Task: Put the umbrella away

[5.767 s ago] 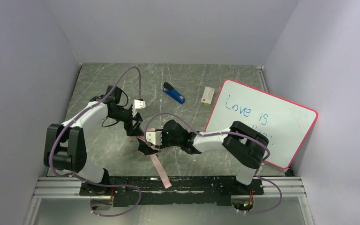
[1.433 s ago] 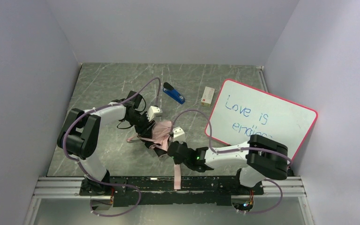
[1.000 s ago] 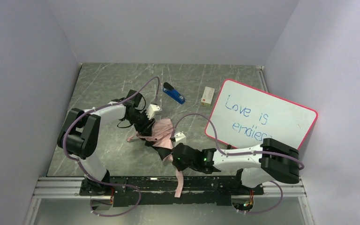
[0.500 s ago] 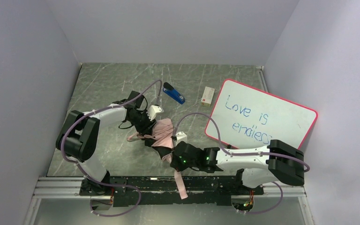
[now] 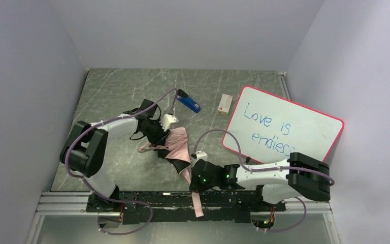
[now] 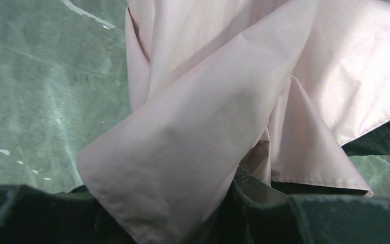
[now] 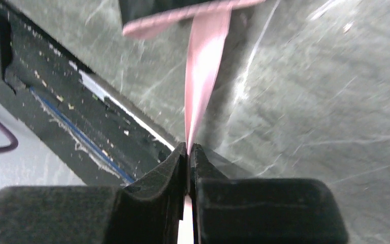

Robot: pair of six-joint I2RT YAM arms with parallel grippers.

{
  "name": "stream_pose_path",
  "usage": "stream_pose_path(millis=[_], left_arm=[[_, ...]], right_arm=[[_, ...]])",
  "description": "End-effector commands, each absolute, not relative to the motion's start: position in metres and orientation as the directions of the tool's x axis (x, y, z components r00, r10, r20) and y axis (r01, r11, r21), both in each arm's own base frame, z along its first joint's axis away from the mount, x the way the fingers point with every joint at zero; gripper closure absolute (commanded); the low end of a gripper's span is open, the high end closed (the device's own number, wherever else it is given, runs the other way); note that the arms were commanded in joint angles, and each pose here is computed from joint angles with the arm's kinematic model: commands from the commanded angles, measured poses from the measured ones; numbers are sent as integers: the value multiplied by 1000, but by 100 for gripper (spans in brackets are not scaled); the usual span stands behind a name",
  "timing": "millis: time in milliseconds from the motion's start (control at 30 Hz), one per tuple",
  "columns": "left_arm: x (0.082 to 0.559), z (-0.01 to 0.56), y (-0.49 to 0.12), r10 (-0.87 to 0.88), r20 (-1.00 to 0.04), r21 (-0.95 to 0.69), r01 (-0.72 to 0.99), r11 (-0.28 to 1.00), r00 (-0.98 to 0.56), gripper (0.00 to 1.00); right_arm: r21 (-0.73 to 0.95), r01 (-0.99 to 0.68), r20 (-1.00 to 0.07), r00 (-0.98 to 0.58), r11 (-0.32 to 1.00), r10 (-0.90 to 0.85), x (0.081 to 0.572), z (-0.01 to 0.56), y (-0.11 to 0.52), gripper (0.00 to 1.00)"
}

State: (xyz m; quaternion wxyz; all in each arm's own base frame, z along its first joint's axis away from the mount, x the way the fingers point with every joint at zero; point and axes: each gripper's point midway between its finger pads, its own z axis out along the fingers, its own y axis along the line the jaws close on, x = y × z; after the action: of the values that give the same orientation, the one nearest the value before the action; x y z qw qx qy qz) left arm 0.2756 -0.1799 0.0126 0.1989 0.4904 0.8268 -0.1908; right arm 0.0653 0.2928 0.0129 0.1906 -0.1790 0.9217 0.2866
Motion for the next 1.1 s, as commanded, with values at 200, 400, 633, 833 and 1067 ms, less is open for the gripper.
stream_pose_path(millis=[200, 400, 633, 833, 1067], left_arm=[[328, -13, -130, 822, -386, 245, 813, 528, -418, 95], [326, -11, -141, 844, -389, 276, 828, 489, -369, 95], [325, -10, -149, 866, -393, 302, 846, 440, -309, 95], [321, -8, -158, 882, -402, 331, 860, 390, -245, 95], [313, -4, -169, 902, -402, 407, 851, 331, -158, 95]], right_arm=[[394, -470, -252, -882, 790, -399, 16, -8, 251, 86], [364, -491, -243, -870, 791, -429, 12, -3, 246, 78], [341, -525, -353, -840, 780, -411, 29, 14, 249, 68], [290, -541, -555, -767, 790, -322, 66, 48, 249, 51], [199, -431, -817, -570, 880, -94, 134, 117, 231, 39]])
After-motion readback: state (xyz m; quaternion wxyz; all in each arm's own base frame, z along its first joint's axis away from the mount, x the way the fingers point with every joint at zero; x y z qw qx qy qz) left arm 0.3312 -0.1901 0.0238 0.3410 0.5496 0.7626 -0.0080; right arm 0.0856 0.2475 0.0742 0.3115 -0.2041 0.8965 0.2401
